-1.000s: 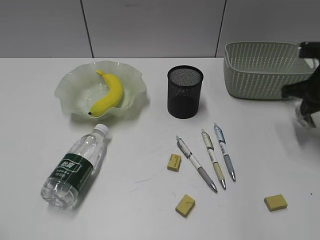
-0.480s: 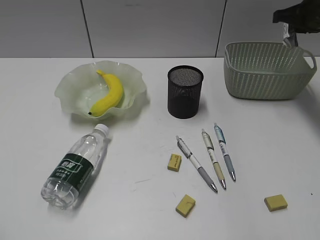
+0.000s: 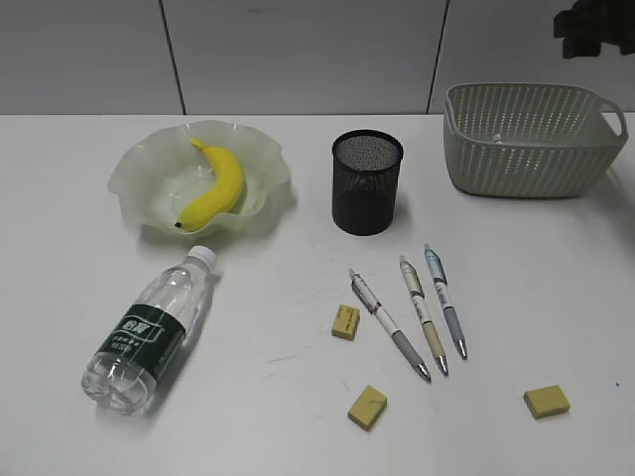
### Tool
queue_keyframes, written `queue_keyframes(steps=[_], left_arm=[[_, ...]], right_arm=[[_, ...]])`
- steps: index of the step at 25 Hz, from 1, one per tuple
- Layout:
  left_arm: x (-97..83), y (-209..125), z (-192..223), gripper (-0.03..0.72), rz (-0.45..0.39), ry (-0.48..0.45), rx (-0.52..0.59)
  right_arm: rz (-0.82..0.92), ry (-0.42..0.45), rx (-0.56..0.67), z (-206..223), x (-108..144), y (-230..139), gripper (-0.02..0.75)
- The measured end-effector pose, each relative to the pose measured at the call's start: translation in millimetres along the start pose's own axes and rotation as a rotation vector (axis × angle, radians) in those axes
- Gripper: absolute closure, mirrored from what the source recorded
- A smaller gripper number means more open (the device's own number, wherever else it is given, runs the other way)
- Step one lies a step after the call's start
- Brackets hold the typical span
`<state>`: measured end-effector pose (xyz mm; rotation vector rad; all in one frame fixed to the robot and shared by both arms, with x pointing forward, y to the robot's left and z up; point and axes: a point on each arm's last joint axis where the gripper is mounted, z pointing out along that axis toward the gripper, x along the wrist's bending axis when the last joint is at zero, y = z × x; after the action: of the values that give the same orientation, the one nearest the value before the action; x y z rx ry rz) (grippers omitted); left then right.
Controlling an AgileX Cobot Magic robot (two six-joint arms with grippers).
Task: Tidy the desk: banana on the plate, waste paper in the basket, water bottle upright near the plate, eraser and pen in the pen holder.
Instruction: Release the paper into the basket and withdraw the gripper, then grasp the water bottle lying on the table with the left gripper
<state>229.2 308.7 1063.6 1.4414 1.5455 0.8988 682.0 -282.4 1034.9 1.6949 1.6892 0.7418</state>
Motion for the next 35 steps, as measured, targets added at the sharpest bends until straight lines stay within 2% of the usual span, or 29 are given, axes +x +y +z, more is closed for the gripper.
queue_keyframes(steps=[2, 5, 8, 11, 13, 16, 19, 24, 30, 32, 35], left_arm=[[0.0, 0.0, 0.0, 0.307, 0.000, 0.000, 0.000], [0.0, 0.0, 0.0, 0.307, 0.000, 0.000, 0.000], [0.0, 0.0, 0.0, 0.307, 0.000, 0.000, 0.000], [0.0, 0.0, 0.0, 0.313, 0.000, 0.000, 0.000], [-0.1, 0.0, 0.0, 0.323, 0.000, -0.001, 0.000], [-0.1, 0.0, 0.0, 0.344, -0.001, -0.002, 0.000], [-0.4, -0.1, 0.0, 0.360, -0.002, -0.004, 0.001], [-0.8, 0.4, 1.0, 0.389, -0.004, -0.006, 0.008], [-5.3, 12.6, 20.5, 0.396, 0.004, -0.007, 0.124], [-12.0, 24.3, 36.0, 0.389, 0.059, -0.050, 0.165], [-28.3, 40.7, 68.7, 0.351, 0.100, -0.180, 0.211]], right_arm=[[-0.031, -0.004, -0.033, -32.7, -3.1, 1.6, 0.213], [-0.050, -0.010, -0.047, -89.0, -8.6, -19.7, 0.233], [-0.034, -0.018, -0.024, -153.3, -15.4, -60.3, 0.239], [-0.017, -0.031, 0.073, -211.8, -22.4, -114.4, 0.240], [-0.017, -0.031, 0.090, -249.5, -26.0, -144.6, 0.240], [-0.008, -0.006, 0.058, -296.8, -28.4, -182.8, 0.240], [-0.017, 0.053, -0.029, -332.0, -26.6, -210.3, 0.241], [-0.017, 0.109, -0.150, -358.4, -24.5, -252.8, 0.241], [-0.006, 0.160, -0.260, -358.3, -20.4, -274.8, 0.242], [-0.005, 0.166, -0.258, -356.3, -19.8, -275.4, 0.244], [-0.005, 0.166, -0.261, -356.2, -19.7, -275.3, 0.254]])
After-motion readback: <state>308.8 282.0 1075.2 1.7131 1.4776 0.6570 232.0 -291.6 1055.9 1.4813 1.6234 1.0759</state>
